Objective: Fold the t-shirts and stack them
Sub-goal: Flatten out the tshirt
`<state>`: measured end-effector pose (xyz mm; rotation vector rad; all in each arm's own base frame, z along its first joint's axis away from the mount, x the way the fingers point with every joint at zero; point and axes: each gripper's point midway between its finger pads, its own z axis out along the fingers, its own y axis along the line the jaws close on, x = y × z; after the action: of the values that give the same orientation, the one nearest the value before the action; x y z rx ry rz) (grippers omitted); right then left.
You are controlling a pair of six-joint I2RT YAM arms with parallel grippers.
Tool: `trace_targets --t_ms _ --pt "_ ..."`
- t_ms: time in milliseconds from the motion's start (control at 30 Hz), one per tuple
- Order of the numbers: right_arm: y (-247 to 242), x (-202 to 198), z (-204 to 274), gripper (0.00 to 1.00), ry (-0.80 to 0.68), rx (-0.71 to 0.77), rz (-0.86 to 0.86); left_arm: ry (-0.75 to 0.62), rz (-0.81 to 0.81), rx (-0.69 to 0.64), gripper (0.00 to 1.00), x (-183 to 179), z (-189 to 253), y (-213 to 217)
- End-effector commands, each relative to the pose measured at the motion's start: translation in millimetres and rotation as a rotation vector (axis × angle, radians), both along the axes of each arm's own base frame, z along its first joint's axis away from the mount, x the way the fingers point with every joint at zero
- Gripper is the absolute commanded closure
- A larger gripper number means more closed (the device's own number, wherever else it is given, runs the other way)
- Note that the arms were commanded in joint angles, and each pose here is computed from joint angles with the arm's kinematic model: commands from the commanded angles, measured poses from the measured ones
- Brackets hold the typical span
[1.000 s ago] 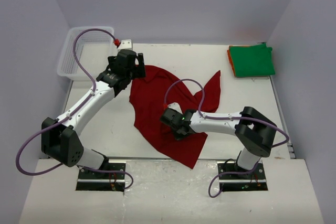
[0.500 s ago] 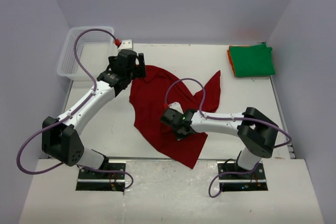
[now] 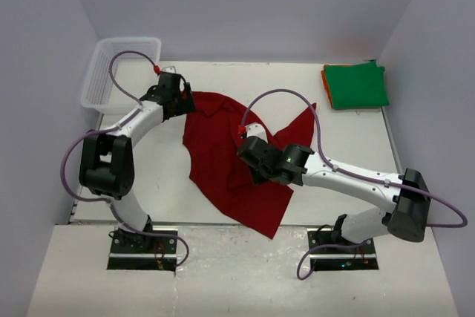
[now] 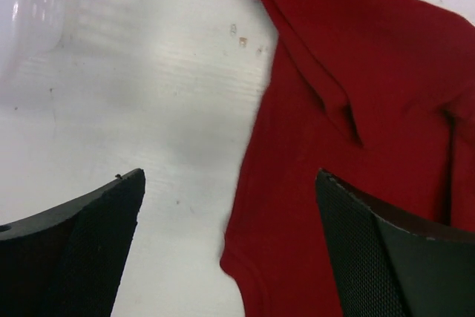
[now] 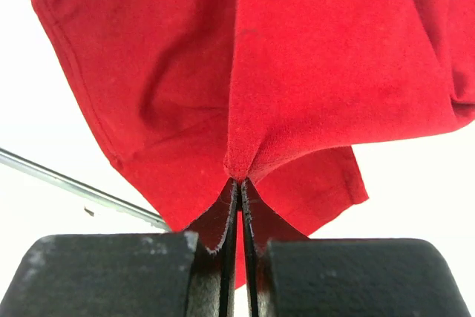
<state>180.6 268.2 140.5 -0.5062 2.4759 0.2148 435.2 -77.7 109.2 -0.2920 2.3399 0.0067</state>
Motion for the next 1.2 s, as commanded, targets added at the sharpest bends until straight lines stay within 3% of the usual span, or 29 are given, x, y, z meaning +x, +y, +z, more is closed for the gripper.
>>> trace_targets --t_ms 0,67,233,367,633,867,1000,1167 --pt "-7 -1 14 1.0 -0.03 -0.003 0.009 -0.046 -0.007 -0.107 0.05 40 5 5" --pt "-12 -3 15 1.0 -0.034 0.002 0.01 -0.051 -0.015 -0.164 0.14 54 1 6" --pt "-16 -6 15 1.0 -0.034 -0.002 0.024 -0.057 0.002 -0.227 0.18 82 -16 16" --pt "-14 -6 6 1.0 -0.016 -0.022 0.031 -0.128 -0.053 -0.297 0.21 99 -2 1" --pt "-17 -14 7 1.0 0.001 0.011 0.021 -0.134 -0.045 -0.261 0.25 122 -6 5" --pt "-49 -40 34 1.0 -0.045 -0.006 -0.065 -0.114 -0.052 -0.26 0.25 120 -16 3" --pt "-83 -39 54 1.0 -0.098 -0.037 -0.218 -0.102 -0.047 -0.237 0.25 111 -20 6" --pt "-107 -41 70 1.0 -0.146 -0.074 -0.276 -0.106 -0.045 -0.207 0.24 99 -14 8"
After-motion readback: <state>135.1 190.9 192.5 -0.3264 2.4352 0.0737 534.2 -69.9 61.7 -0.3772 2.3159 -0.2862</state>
